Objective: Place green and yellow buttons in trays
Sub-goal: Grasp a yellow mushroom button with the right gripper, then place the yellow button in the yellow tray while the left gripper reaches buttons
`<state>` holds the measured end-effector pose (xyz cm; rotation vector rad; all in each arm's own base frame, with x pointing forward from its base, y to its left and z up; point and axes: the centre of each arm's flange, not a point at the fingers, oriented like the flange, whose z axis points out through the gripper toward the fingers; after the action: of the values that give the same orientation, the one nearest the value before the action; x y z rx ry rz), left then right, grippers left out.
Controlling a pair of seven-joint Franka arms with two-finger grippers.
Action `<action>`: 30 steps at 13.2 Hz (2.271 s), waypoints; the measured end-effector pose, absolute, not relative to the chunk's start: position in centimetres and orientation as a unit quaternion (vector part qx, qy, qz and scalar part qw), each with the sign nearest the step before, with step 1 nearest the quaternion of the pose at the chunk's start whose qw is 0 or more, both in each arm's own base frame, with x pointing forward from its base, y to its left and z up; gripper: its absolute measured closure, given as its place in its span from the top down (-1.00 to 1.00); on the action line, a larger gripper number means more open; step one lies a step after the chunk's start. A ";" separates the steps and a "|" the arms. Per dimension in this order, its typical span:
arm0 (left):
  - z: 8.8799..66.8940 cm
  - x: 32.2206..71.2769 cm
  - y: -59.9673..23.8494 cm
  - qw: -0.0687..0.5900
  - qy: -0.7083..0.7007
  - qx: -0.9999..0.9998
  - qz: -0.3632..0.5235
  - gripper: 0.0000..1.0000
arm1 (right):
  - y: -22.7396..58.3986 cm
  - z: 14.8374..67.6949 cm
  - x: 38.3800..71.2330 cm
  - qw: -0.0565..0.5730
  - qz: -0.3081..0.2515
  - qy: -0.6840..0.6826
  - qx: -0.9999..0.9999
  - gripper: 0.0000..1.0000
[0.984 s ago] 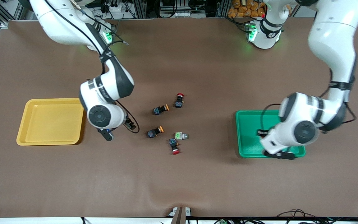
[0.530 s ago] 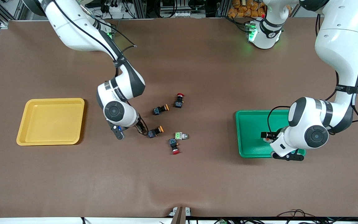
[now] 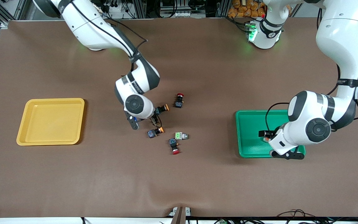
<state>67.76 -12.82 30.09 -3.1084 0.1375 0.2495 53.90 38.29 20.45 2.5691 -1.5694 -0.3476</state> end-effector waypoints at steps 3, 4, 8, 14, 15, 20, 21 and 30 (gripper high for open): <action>30.4 67.2 -15.2 -0.007 0.033 -0.996 0.084 1.00 | 38.6 19.0 53.3 0.066 -0.119 -0.515 0.846 0.79; 30.4 66.9 -16.1 -0.010 0.027 -0.996 0.085 1.00 | 38.4 18.6 53.2 0.070 -0.120 -0.516 0.845 0.63; 30.0 65.6 -20.0 -0.010 -0.015 -0.996 0.091 1.00 | 38.8 17.7 52.7 0.074 -0.123 -0.513 0.846 0.44; 28.3 63.9 -27.5 -0.029 -0.042 -0.996 0.068 1.00 | 39.0 18.1 52.9 0.059 -0.135 -0.494 0.857 -0.15; 28.0 63.4 -28.8 -0.029 -0.045 -0.996 0.068 1.00 | 38.8 18.1 53.0 0.060 -0.136 -0.489 0.859 -0.15; 25.9 60.0 -36.4 -0.039 -0.045 -0.996 0.063 1.00 | 30.2 20.0 56.9 0.090 -0.211 -0.386 0.893 -0.15; 25.6 59.4 -37.7 -0.042 -0.048 -0.996 0.060 1.00 | 27.5 20.6 57.9 0.084 -0.226 -0.362 0.900 -0.15; 23.6 56.6 -49.0 -0.092 0.015 -0.995 -0.026 1.00 | 4.5 22.6 62.6 0.023 -0.264 -0.047 0.963 -0.15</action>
<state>56.61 -49.03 23.64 -3.3248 0.0508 -0.0884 62.59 4.54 22.63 2.9822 -0.1444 -0.8176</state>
